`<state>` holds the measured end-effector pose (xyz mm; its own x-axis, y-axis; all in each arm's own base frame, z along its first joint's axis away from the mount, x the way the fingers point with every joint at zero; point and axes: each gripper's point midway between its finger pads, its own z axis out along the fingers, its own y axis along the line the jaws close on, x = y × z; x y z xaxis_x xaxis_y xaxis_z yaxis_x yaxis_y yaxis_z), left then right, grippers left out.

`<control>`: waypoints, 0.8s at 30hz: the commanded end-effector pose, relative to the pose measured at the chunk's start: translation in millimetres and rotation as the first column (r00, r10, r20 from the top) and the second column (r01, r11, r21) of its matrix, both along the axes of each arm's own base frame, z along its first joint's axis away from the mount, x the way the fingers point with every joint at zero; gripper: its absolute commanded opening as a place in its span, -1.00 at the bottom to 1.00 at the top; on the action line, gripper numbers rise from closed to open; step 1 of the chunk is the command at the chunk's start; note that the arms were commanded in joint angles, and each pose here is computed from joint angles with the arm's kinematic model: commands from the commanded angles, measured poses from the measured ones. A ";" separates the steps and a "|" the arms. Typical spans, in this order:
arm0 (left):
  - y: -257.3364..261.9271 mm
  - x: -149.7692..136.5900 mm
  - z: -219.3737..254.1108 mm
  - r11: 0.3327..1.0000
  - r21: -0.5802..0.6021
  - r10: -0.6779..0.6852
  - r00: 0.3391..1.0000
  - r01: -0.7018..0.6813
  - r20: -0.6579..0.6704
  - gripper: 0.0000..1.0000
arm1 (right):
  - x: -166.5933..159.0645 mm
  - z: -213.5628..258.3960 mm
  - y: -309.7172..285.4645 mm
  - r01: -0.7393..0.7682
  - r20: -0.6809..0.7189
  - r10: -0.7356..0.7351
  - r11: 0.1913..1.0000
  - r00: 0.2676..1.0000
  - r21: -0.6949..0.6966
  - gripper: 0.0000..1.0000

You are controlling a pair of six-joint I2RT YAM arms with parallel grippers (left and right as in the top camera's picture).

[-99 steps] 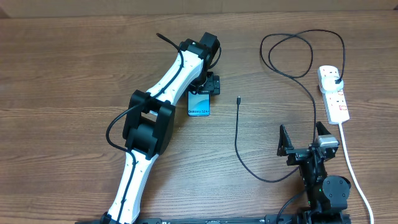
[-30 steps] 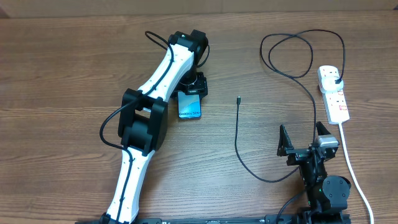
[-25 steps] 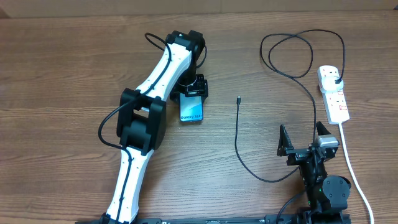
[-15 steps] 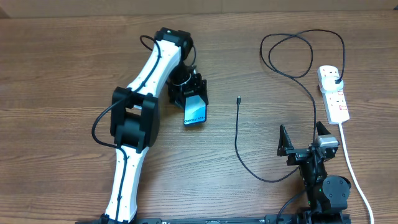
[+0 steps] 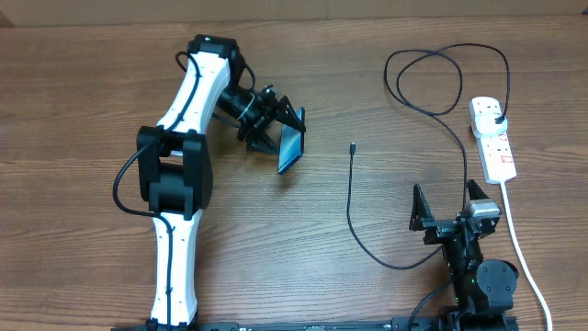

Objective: Plug charger to phone and switch on socket
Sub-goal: 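Lift the phone and rotate it upright with the left gripper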

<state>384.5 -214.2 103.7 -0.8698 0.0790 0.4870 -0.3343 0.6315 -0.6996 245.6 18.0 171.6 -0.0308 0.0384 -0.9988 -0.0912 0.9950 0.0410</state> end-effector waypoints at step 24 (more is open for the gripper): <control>-0.8 53.7 96.9 0.801 -0.491 0.276 0.939 -0.344 -0.208 0.32 | 0.2 -1.6 -0.2 0.003 0.004 -0.003 1.000 1.000 -0.004 0.99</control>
